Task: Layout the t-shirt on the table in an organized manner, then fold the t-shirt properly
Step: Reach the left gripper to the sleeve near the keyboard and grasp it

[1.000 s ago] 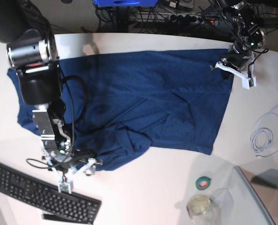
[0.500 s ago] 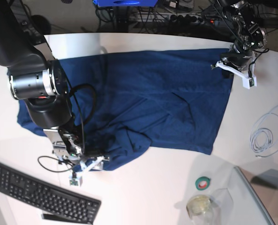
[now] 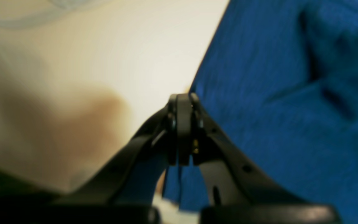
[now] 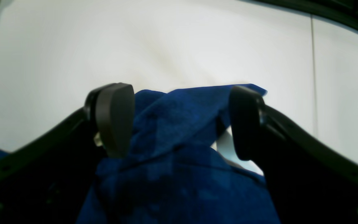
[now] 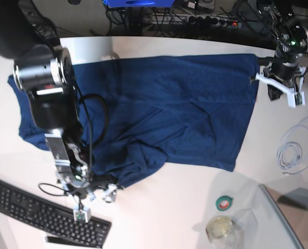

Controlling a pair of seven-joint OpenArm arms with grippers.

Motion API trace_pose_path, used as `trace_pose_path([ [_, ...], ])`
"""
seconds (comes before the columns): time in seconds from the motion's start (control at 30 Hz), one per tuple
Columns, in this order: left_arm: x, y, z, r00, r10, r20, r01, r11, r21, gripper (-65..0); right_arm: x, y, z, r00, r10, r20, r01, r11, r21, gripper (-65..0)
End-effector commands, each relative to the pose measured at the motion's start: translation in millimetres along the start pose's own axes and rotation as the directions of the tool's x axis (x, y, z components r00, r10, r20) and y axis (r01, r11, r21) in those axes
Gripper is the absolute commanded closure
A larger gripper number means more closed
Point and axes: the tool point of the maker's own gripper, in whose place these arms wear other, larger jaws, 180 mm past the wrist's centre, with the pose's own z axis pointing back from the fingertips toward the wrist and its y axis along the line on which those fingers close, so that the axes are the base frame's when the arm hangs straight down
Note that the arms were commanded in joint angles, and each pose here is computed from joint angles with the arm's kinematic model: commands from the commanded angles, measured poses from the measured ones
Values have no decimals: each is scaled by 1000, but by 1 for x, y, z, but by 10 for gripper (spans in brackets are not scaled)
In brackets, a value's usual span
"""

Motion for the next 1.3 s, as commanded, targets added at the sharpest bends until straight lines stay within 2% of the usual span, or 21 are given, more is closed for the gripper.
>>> trace_pose_path([
  [0.0,25,-15,-3,999,-20,51,21,999,-38,0,42,-17,11,994,22,111,-20,1000,-22,-432],
  [0.1,59,-63,-21,993,-86,83,97,985,-145,0,58,-38,49,981,73,177,-66,997,-45,-432],
  [0.17,89,-111,-33,981,-139,136,169,955,-245,0,55,-57,74,976,99,194,-86,993,-75,-432],
  [0.23,119,-158,-47,962,-213,172,259,912,-320,0,51,-80,97,973,89,212,-65,991,-116,-432],
  [0.3,142,-201,-69,945,-288,158,326,882,-342,0,41,-107,116,974,55,218,-18,986,-167,-432],
  [0.4,154,-264,-100,936,-335,107,350,852,-389,0,20,-137,139,978,26,209,23,974,-227,-437],
  [0.43,158,-285,-109,929,-358,96,365,835,-413,-26,17,-143,146,977,22,210,29,970,-239,-438],
  [0.57,146,-339,-133,890,-455,41,415,768,-488,-262,-6,-156,166,981,23,190,31,961,-275,-438],
  [0.6,145,-348,-138,879,-475,40,430,753,-499,-324,-8,-160,171,982,22,190,33,958,-284,-438],
  [0.67,140,-362,-145,880,-473,40,423,742,-520,-426,-11,-166,178,981,21,191,38,953,-299,-440],
  [0.73,137,-362,-152,888,-458,38,408,747,-525,-469,-15,-166,180,982,21,186,37,953,-302,-440],
  [0.87,124,-356,-160,895,-447,9,384,758,-527,-471,-21,-165,187,983,26,180,30,952,-303,-440],
  [1.07,112,-364,-155,933,-359,-39,275,776,-568,-469,-21,-163,187,983,26,182,30,954,-298,-440],
  [1.27,82,-357,-157,914,-400,-68,296,772,-563,-464,-22,-163,187,983,24,181,32,953,-300,-438],
])
